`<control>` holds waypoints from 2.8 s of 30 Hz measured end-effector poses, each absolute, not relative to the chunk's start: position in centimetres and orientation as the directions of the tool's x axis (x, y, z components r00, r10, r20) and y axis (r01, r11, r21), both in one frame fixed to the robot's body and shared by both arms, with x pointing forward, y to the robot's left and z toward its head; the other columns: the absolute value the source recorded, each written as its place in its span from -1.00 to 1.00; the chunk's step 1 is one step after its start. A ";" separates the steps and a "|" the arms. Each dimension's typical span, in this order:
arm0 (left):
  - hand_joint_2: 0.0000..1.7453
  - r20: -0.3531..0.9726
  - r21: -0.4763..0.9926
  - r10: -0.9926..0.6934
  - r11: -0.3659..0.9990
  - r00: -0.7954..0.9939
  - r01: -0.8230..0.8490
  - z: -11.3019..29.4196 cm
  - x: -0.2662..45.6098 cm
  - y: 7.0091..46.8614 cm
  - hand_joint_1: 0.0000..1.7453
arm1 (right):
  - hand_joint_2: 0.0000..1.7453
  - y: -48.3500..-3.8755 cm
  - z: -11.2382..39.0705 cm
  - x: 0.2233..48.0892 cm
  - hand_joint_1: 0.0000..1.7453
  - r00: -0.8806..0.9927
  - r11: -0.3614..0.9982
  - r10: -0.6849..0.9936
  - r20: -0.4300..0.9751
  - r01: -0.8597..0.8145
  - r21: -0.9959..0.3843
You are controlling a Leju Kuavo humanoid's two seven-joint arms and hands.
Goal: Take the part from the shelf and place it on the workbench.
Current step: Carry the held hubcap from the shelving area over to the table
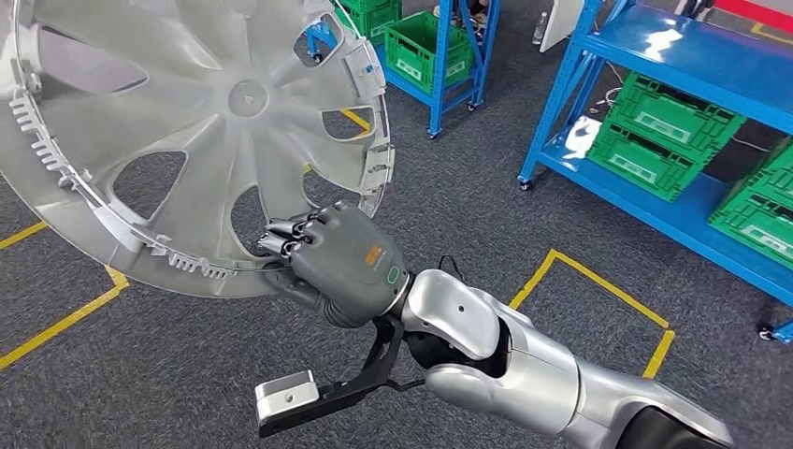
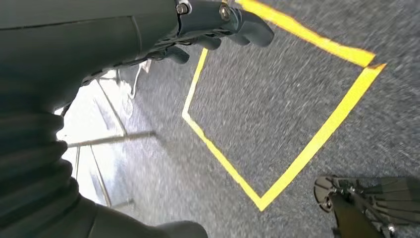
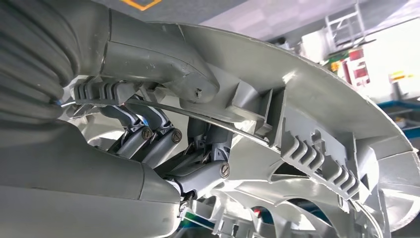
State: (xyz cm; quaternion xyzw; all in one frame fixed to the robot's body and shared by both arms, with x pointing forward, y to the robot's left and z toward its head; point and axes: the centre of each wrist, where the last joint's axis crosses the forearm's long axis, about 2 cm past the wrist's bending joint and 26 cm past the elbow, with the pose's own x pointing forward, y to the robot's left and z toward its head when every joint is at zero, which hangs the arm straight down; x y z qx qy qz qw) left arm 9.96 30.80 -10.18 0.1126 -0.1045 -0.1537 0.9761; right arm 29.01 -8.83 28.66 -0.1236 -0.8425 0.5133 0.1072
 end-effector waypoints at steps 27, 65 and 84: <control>1.00 0.157 0.245 -0.325 0.928 0.933 0.282 -10.2 10.0 30.7 -1.00 | 1.00 -8.3 29.4 29.0 1.00 -0.947 0.437 0.320 0.041 0.109 -0.893; 1.00 0.166 0.243 -0.336 0.925 0.927 0.291 -10.0 10.7 30.6 -1.00 | 1.00 -8.4 29.0 28.9 1.00 -0.942 0.421 0.334 0.026 0.125 -0.899; 1.00 0.152 0.250 -0.334 0.923 0.930 0.291 -10.1 10.2 30.8 -1.00 | 1.00 -7.7 30.1 29.5 1.00 -0.951 0.427 0.307 0.029 0.110 -0.897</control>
